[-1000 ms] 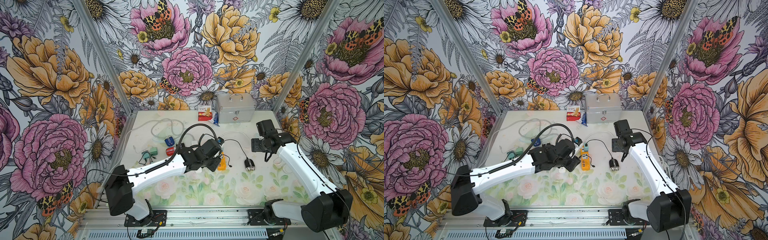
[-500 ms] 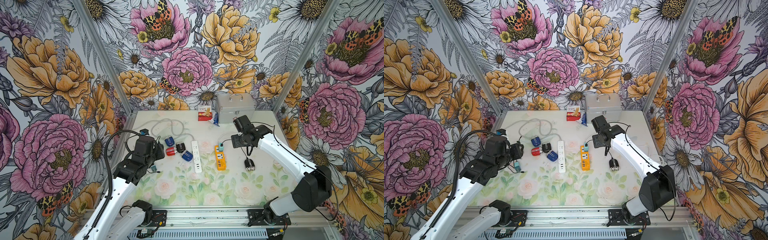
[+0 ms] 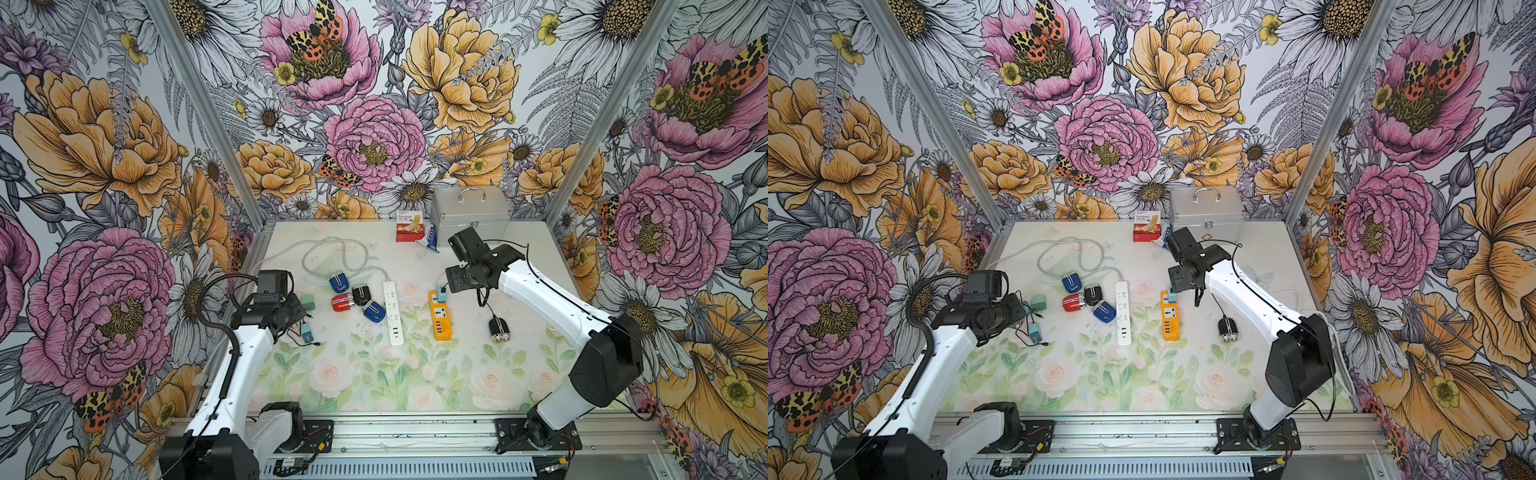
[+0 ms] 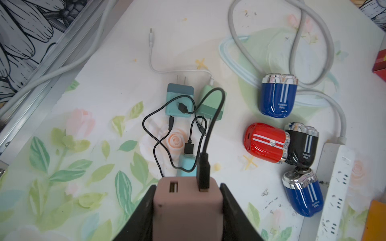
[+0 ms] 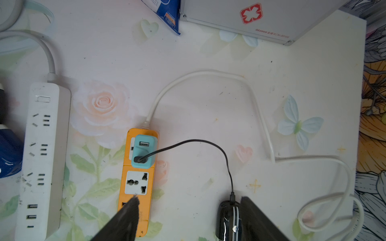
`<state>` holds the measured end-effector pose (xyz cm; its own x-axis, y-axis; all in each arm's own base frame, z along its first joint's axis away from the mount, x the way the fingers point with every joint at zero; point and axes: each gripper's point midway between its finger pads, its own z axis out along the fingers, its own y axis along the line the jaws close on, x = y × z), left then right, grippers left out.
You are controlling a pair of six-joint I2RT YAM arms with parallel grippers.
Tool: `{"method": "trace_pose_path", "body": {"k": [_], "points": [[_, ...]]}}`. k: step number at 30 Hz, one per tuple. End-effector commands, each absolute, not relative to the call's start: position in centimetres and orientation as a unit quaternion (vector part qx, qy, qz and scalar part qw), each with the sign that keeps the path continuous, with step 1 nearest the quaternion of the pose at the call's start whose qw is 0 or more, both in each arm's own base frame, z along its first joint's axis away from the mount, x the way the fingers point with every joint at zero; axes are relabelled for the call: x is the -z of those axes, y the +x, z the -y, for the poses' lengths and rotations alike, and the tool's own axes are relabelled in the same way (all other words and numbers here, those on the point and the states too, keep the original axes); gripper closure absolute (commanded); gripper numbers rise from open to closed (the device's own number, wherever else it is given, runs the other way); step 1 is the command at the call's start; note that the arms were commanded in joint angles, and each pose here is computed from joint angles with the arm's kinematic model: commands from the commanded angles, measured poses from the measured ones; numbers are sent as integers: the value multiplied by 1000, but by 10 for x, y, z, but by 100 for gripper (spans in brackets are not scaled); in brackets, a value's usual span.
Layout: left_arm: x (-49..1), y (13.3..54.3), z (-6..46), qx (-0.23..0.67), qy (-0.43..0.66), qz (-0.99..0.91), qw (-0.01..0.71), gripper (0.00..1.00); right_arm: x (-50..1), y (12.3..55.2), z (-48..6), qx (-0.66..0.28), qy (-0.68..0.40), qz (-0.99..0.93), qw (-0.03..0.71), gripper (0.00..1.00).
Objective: Unplug the electric shaver
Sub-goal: Place the plug at the center of the board.
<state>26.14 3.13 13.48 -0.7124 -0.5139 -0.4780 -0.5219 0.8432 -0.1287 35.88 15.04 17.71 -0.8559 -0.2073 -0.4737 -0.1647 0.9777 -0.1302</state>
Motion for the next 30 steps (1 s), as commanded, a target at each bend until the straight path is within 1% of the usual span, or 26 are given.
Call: {"method": "trace_pose_path", "body": {"k": [1,8,16,24,30], "points": [[-121,260,-38,-24,-290,-925,244,63,-181,368,-162,27,-94,-961,257,23],[-87,246,-35,-18,-335,-919,206,63,-179,382,-178,12,-111,-962,251,23],[-49,237,-38,-45,-341,-927,148,63,-176,394,-187,9,-124,-961,248,23],[-37,238,-43,-66,-333,-932,127,62,-171,396,-189,11,-126,-962,242,23],[-31,237,-43,-70,-336,-932,113,56,-166,399,-190,14,-126,-963,238,23]]}}
